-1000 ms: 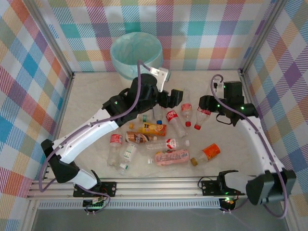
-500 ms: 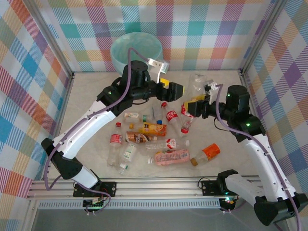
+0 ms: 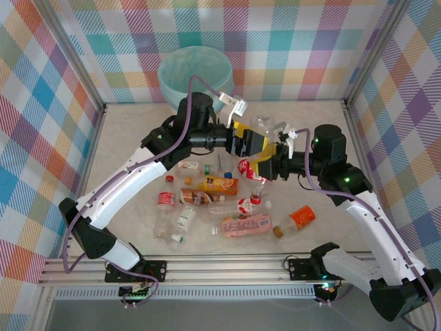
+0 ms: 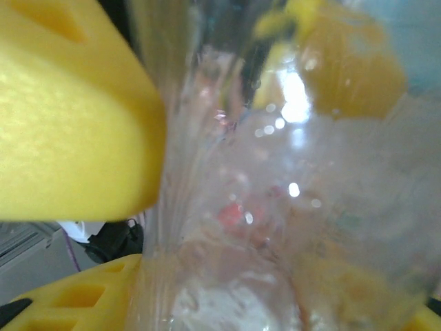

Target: Put the plastic bottles in the bin

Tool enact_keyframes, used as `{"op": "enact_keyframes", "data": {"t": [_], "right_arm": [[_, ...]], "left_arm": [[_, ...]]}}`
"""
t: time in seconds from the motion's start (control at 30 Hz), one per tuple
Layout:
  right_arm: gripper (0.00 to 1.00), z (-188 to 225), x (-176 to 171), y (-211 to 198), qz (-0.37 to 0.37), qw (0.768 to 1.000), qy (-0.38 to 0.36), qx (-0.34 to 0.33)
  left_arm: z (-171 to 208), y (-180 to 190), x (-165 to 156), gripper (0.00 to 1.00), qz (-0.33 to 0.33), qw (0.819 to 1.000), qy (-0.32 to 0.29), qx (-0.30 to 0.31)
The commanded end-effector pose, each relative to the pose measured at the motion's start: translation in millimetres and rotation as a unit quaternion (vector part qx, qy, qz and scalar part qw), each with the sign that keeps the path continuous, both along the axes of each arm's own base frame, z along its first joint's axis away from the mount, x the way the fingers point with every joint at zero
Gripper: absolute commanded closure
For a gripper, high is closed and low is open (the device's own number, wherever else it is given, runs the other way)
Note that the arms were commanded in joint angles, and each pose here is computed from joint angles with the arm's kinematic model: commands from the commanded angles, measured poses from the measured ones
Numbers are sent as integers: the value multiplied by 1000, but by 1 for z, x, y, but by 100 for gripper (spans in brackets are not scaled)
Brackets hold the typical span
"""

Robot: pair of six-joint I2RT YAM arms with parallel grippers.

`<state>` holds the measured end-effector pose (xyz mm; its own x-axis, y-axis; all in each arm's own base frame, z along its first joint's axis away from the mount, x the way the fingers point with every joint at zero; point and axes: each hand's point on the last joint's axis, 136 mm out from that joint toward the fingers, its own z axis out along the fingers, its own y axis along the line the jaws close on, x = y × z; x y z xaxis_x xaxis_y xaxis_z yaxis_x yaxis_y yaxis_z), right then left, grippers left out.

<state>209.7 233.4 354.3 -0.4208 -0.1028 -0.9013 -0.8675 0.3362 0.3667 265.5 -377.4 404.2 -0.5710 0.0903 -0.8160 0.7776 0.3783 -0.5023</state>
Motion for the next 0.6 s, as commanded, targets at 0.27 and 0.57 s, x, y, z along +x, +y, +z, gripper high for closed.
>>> {"op": "enact_keyframes", "data": {"t": [0.27,0.57], "right_arm": [[45,12,-21,15,83,996,-28,24],[44,11,-20,17,86,996,-24,24]], "left_arm": [[19,8,-7,16,-1,999,-36,-30],[19,8,-6,26,0,999,-34,-36]]}}
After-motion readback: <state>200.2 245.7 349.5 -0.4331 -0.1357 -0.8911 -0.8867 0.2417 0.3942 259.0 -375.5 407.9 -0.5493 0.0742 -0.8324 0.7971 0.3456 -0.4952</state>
